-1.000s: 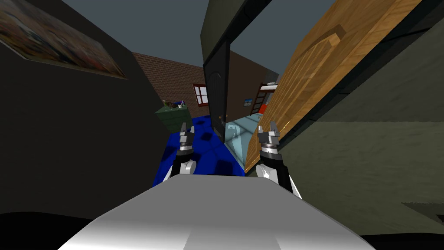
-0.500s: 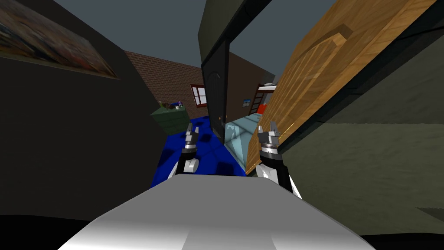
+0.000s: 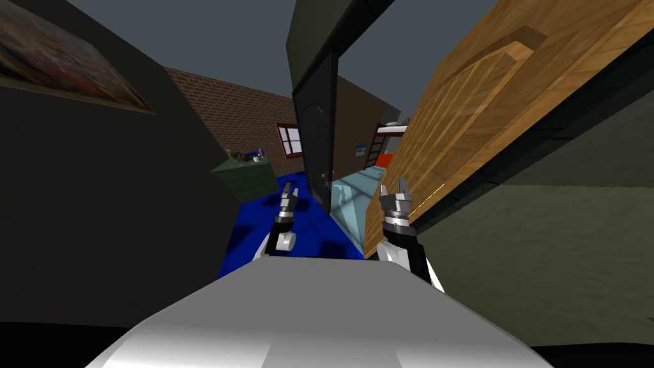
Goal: Push the door open
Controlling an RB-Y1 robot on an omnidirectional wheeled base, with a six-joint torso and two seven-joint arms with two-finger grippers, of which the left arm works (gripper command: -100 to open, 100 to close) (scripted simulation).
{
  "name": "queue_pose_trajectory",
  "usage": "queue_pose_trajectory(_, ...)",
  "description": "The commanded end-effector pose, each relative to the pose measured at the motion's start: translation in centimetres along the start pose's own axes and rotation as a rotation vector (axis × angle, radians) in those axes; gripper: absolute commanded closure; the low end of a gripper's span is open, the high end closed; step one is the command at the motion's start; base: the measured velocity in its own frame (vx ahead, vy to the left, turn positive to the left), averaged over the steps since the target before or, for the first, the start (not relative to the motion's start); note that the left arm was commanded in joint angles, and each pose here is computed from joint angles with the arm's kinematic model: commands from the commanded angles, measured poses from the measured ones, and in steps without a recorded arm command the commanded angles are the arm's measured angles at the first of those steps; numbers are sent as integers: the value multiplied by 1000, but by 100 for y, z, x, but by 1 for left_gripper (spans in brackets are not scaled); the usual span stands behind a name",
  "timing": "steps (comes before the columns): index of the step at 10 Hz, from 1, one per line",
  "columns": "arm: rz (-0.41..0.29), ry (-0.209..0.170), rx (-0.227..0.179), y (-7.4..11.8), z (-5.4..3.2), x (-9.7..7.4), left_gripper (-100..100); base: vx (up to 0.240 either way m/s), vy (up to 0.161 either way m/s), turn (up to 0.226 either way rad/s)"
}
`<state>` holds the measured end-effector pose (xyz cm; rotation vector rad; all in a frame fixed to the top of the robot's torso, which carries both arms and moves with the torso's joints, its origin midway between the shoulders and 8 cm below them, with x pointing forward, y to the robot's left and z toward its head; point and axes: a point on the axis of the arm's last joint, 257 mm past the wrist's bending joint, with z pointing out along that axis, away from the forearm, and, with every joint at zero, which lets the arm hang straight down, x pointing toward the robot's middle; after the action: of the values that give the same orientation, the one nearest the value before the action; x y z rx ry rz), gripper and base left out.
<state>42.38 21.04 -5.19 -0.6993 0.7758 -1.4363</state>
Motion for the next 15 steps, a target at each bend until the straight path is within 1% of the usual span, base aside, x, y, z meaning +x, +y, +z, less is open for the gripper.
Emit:
queue_pose_trajectory(1,-5,7,-9,77,1,18,-100,44,52,-19)
queue_pose_trajectory(5,-37,49,-55,383,39,194,-100,69,65,-79)
queue_pose_trajectory(15,-108,157,-182,1134,97,670,-100,84,102,-90)
